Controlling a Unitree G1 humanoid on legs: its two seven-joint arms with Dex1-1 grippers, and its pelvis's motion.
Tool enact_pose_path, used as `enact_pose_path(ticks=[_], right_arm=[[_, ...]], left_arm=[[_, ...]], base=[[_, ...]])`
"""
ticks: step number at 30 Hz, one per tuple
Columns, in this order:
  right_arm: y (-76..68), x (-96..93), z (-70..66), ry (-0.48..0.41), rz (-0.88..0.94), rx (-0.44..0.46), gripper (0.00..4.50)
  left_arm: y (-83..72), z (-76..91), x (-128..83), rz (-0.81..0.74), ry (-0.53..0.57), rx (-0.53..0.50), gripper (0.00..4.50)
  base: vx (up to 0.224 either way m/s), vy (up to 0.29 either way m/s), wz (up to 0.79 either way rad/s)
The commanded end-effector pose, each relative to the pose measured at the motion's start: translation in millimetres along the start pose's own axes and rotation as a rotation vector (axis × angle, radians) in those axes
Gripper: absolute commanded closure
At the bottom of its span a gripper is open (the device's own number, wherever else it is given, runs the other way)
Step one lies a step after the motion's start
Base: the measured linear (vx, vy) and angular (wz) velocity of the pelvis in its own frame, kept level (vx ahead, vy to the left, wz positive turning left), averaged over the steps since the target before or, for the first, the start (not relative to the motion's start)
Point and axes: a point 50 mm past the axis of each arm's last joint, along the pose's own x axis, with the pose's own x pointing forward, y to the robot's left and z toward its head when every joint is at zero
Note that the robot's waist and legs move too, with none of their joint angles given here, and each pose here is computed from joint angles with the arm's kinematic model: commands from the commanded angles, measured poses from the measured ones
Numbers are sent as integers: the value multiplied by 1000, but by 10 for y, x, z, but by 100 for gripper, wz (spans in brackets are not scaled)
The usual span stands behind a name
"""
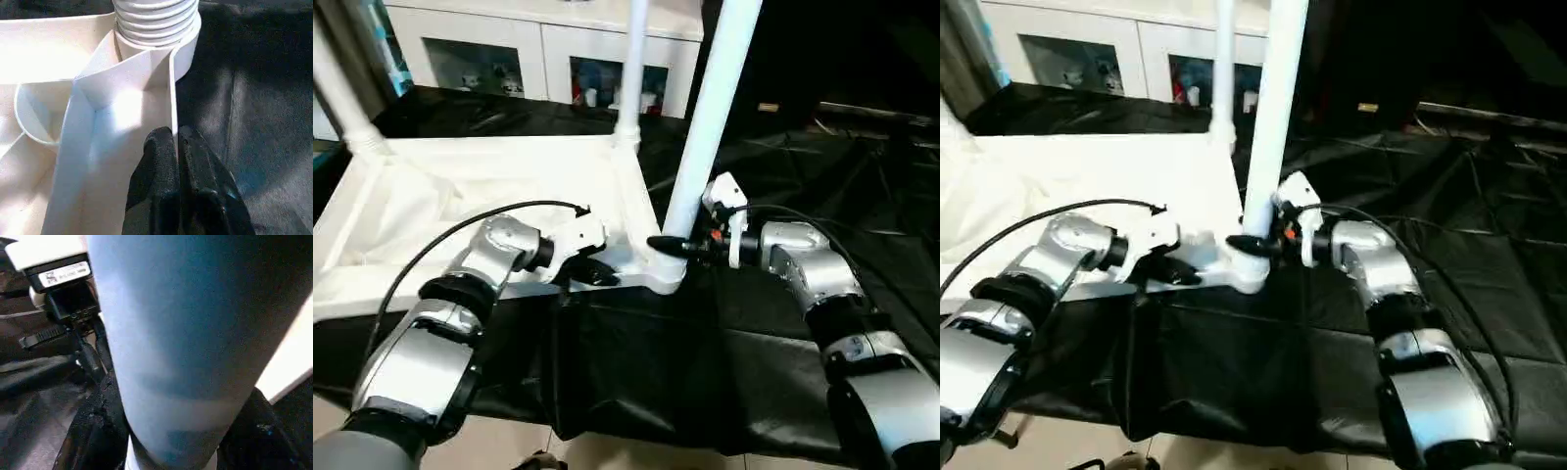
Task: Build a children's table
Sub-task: Insert table leg to table base
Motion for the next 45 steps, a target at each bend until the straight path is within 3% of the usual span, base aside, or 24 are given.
enact_pose_path(ticks=[1, 6, 11, 15, 22, 45], right_arm=[[144, 80, -477, 179, 19, 151, 262], [34, 145, -562, 203, -256, 180, 262], [-74, 191, -605, 191, -538, 267, 262], [-65, 317, -598, 179, -655, 325, 262], [9, 519, -563, 188, -690, 364, 262], [17, 548, -564, 211, -697, 350, 262]], left_arm=[[102, 380, -18, 32, -123, 129, 450], [222, 416, 17, 189, -70, 72, 450], [339, 517, 97, 350, -49, -40, 450], [391, 613, 225, 474, -19, -116, 450], [348, 770, 423, 482, -31, -123, 450], [344, 765, 423, 473, -28, -106, 450]], base=[[0, 0, 0], [0, 0, 0], [0, 0, 0], [0, 0, 0], [0, 0, 0], [0, 0, 0]])
